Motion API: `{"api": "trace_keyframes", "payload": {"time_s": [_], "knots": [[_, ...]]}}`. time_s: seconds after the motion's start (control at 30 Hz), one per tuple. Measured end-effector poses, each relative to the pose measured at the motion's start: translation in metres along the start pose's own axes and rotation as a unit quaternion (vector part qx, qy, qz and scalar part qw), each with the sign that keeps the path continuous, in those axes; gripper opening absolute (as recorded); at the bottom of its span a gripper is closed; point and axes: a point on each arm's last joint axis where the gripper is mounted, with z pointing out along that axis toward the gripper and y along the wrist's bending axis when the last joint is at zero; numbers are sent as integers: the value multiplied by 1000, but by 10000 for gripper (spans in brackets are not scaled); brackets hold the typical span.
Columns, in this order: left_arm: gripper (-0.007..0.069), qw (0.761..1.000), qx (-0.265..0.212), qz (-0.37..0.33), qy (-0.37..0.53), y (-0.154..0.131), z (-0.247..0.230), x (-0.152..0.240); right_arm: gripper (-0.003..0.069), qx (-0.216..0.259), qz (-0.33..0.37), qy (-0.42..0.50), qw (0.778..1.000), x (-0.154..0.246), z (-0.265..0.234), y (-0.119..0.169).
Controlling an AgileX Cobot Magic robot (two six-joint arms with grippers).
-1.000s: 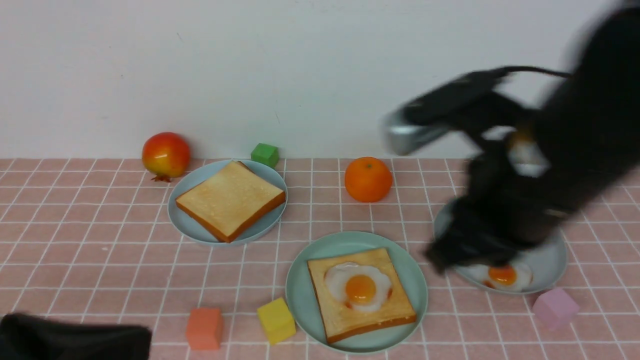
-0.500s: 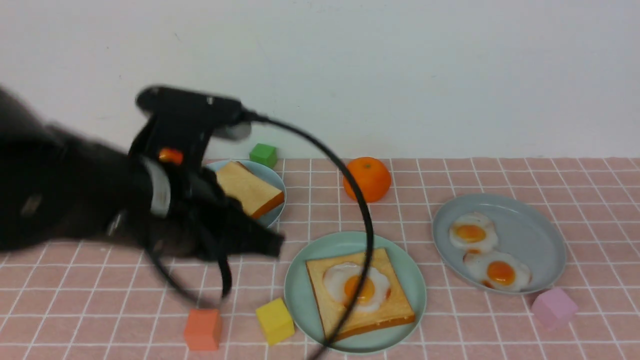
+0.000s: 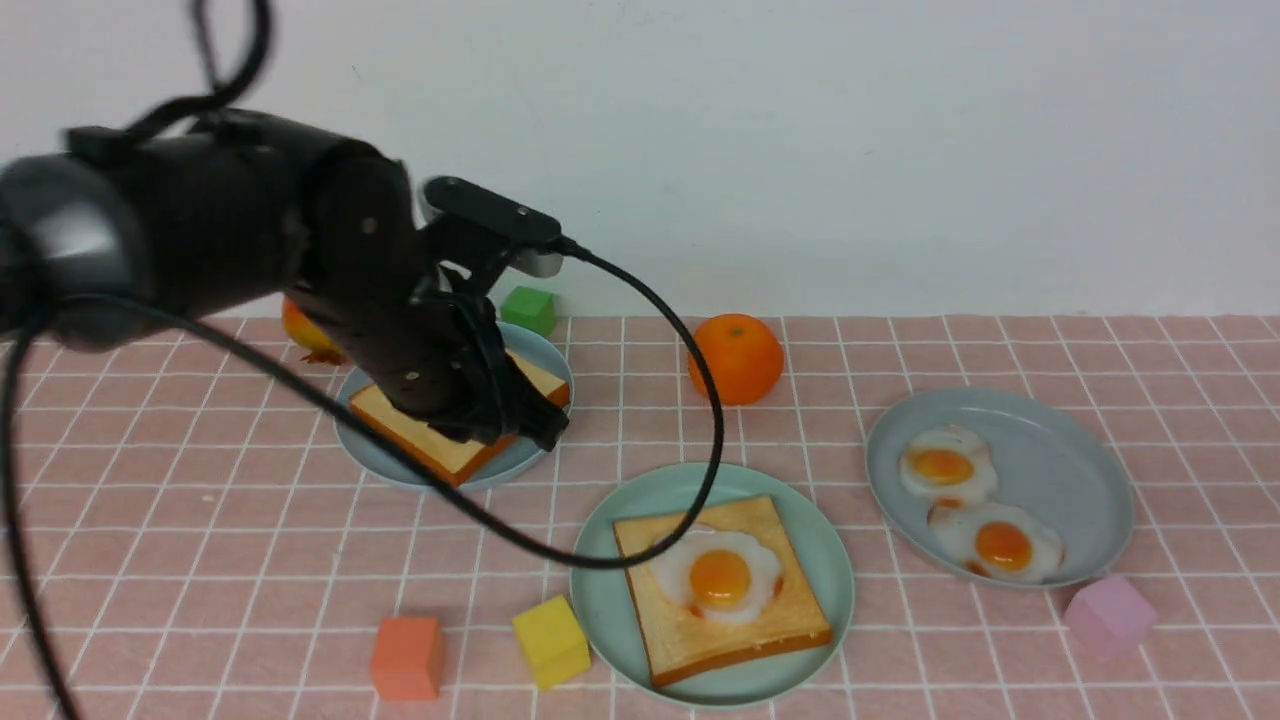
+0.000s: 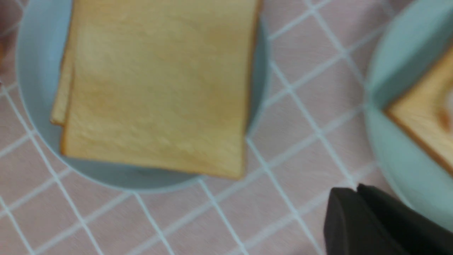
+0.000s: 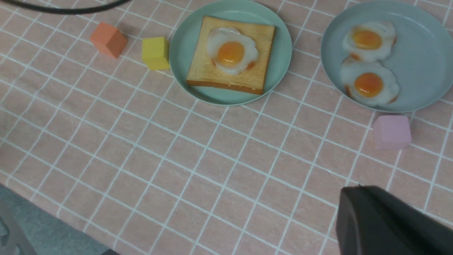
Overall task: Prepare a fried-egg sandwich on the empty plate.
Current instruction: Use the left arm to grab a slice of bread
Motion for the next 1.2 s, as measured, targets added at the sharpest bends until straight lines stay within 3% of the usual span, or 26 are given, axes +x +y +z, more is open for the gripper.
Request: {"api": "trace_keyframes", "payload": {"time_s": [0.17, 0.3, 0.77, 1.2], "knots": [[321, 999, -30, 16, 9, 13, 33, -11, 7, -21, 4, -3, 1000, -1, 0, 4], [405, 999, -42, 2, 12, 22, 53, -16, 7, -40, 6, -27, 999, -5, 0, 7], [412, 998, -49, 32, 21, 24, 84, -12, 7, -50, 9, -59, 997, -11, -1, 9], [386, 998, -56, 38, 15, 26, 84, -13, 10, -52, 10, -59, 997, -11, -1, 10]]}}
